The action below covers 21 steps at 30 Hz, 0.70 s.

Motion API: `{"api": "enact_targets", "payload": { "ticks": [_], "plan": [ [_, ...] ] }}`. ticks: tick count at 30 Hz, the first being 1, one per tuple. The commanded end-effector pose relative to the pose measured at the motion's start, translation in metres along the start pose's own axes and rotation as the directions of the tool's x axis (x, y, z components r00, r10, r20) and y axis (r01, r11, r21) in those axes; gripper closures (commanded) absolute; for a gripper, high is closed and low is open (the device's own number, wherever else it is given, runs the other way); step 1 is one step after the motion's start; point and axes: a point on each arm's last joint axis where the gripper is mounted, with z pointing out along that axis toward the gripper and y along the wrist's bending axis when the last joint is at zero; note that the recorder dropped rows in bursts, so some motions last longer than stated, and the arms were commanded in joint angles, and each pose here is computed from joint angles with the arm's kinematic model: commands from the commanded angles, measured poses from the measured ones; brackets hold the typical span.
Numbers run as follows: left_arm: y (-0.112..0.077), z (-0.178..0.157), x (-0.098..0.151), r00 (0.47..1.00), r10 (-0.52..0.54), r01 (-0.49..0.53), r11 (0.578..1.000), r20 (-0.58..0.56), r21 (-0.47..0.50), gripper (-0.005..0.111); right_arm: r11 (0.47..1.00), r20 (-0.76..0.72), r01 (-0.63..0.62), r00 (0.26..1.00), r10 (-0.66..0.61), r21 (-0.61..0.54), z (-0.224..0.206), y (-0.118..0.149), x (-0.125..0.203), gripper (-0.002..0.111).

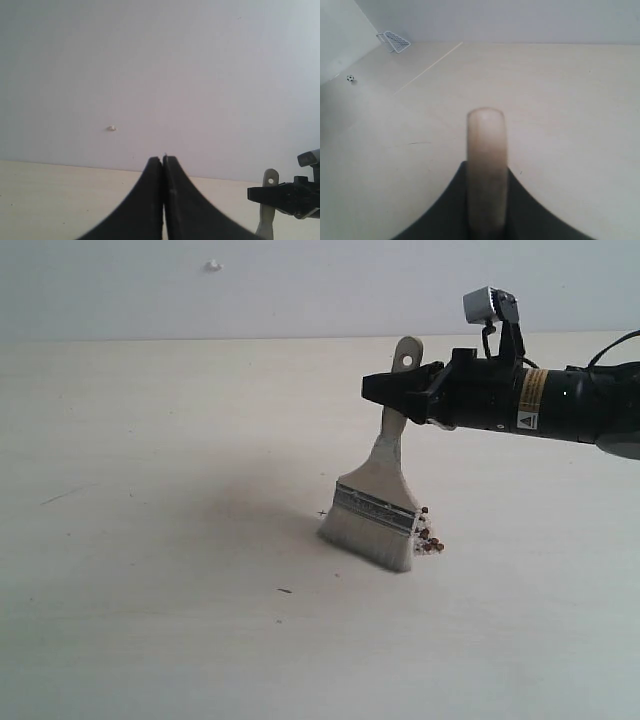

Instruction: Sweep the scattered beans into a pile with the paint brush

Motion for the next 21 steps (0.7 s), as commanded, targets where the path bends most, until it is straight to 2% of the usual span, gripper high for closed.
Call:
{"api": "enact_targets", "payload": {
  "ticks": [1, 7, 12, 17, 21],
  "plan": [
    [0.000, -0.001, 0.001, 1.000, 0.001, -0.001, 1.000, 0.000, 0.000, 0.107, 1.000, 0.052, 0.010, 0.999, -0.009, -0.018, -0.007, 0.010, -0.018, 0.108],
    [0.000, -0.001, 0.001, 1.000, 0.001, -0.001, 1.000, 0.000, 0.000, 0.107, 0.999, 0.137, 0.031, 0.990, -0.035, 0.032, -0.031, 0.026, -0.051, 0.108],
    [0.000, -0.001, 0.001, 1.000, 0.001, -0.001, 1.000, 0.000, 0.000, 0.107, 0.970, 0.247, 0.006, 0.967, -0.068, 0.244, -0.058, 0.034, -0.049, 0.108],
    [0.000, -0.001, 0.001, 1.000, 0.001, -0.001, 1.000, 0.000, 0.000, 0.107, 0.871, 0.402, -0.107, 0.909, -0.109, 0.480, -0.093, 0.038, -0.024, 0.108],
    [0.000, -0.001, 0.001, 1.000, 0.001, -0.001, 1.000, 0.000, 0.000, 0.107, 0.792, 0.414, -0.162, 0.902, -0.123, 0.589, -0.107, 0.040, 0.003, 0.108]
  ]
}}
